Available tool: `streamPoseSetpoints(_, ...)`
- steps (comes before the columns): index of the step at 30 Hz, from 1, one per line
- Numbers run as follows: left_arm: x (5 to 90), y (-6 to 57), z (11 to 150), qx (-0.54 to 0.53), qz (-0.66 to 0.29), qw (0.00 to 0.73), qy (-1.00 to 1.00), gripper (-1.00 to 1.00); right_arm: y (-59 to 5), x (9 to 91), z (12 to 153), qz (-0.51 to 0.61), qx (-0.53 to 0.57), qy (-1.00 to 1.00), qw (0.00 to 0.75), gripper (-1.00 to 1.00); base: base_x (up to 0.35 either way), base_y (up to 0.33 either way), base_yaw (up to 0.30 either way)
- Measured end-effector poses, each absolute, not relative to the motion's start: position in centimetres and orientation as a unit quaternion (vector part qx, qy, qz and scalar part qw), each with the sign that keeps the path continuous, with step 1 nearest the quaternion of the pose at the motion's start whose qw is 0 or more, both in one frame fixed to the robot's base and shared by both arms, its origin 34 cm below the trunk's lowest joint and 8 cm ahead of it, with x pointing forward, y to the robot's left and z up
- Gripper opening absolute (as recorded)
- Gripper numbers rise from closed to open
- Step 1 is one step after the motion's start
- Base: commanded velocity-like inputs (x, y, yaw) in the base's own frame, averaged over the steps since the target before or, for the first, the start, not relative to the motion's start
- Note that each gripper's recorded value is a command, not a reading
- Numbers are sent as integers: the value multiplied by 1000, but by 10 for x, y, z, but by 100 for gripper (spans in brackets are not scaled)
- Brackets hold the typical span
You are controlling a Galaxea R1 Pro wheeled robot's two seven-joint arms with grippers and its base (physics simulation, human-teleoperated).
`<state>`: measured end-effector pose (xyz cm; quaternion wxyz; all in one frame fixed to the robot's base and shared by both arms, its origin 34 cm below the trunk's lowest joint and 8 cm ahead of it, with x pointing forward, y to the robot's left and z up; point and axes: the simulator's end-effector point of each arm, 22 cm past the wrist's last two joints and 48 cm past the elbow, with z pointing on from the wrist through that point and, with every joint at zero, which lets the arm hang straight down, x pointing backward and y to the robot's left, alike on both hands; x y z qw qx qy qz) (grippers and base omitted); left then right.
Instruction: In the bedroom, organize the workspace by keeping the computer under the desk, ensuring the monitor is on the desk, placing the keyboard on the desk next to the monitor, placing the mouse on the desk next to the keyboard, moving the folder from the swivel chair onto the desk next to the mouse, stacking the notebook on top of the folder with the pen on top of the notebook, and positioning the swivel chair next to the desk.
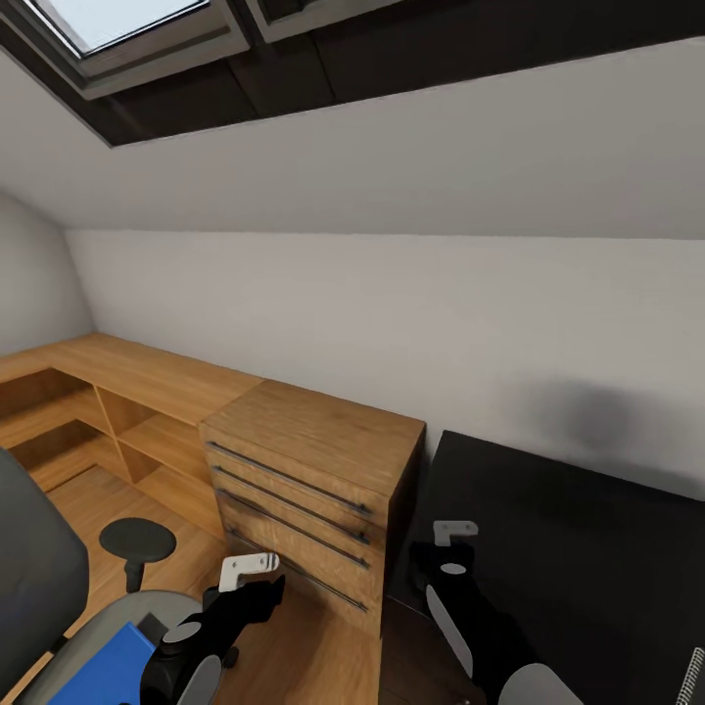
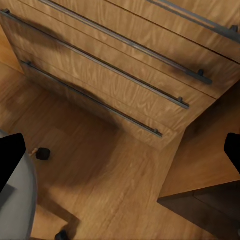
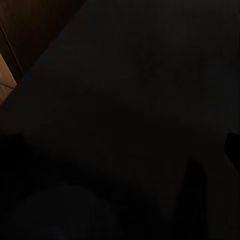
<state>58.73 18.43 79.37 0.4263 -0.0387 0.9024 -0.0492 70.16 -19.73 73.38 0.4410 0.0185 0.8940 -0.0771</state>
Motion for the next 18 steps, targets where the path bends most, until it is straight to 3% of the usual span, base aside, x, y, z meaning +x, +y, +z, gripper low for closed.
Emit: streamPoseSetpoints(18,582,190,776,-41,-41,409,911,100,-193,701,734,-74,18,895,440,100,0,0,0)
